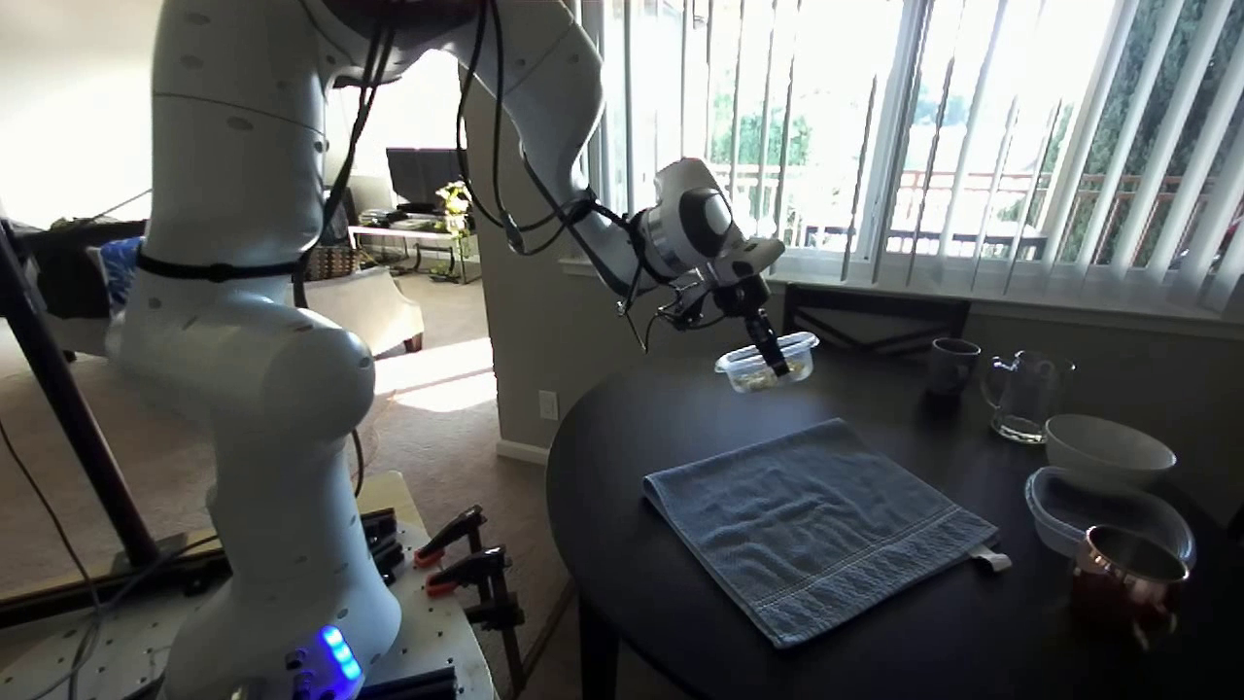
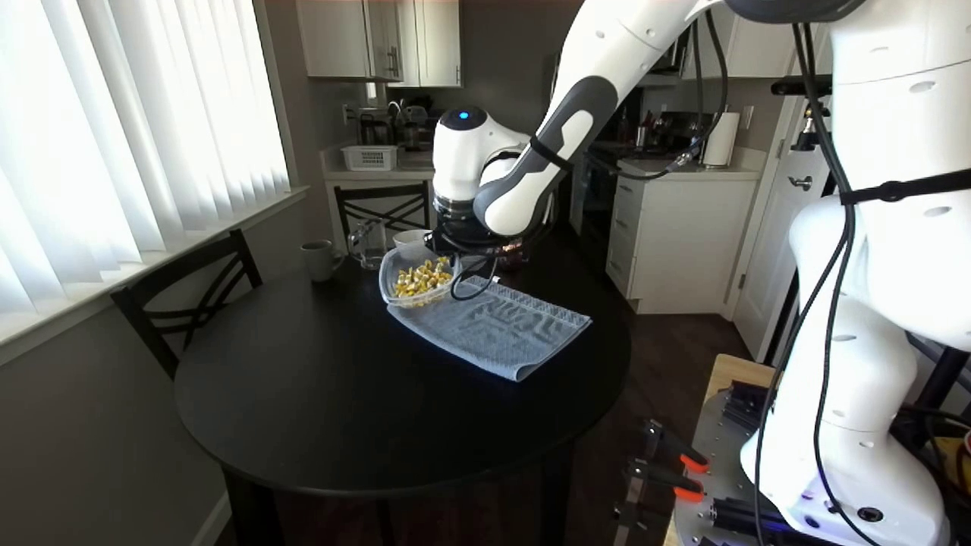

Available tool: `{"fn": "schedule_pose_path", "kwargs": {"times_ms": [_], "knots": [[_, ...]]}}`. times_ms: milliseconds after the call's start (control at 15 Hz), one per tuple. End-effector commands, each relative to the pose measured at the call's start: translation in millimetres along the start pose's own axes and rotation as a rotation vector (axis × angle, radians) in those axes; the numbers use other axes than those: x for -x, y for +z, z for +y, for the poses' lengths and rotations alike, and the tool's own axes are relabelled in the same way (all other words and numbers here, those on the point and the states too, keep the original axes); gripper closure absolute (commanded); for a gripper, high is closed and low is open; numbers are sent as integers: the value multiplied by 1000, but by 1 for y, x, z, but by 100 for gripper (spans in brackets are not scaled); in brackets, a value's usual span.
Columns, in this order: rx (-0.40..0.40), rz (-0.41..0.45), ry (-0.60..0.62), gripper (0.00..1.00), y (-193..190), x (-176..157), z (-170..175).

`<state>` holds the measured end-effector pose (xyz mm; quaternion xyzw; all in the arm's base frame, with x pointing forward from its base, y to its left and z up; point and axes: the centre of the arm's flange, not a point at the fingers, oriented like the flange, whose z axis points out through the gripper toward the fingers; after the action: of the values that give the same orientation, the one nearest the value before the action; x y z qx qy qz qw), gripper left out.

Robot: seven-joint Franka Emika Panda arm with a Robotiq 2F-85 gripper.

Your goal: Pour the candy onto the blue towel.

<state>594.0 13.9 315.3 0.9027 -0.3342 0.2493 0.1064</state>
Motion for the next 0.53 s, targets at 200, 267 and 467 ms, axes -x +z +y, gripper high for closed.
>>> {"fn": "schedule_pose_path", "kwargs": {"times_ms": [200, 267, 467], "knots": [[309, 256, -117, 95, -50, -3, -16], [356, 296, -134, 96, -54, -2, -21], [510, 405, -203, 95, -51, 1, -37]]}}
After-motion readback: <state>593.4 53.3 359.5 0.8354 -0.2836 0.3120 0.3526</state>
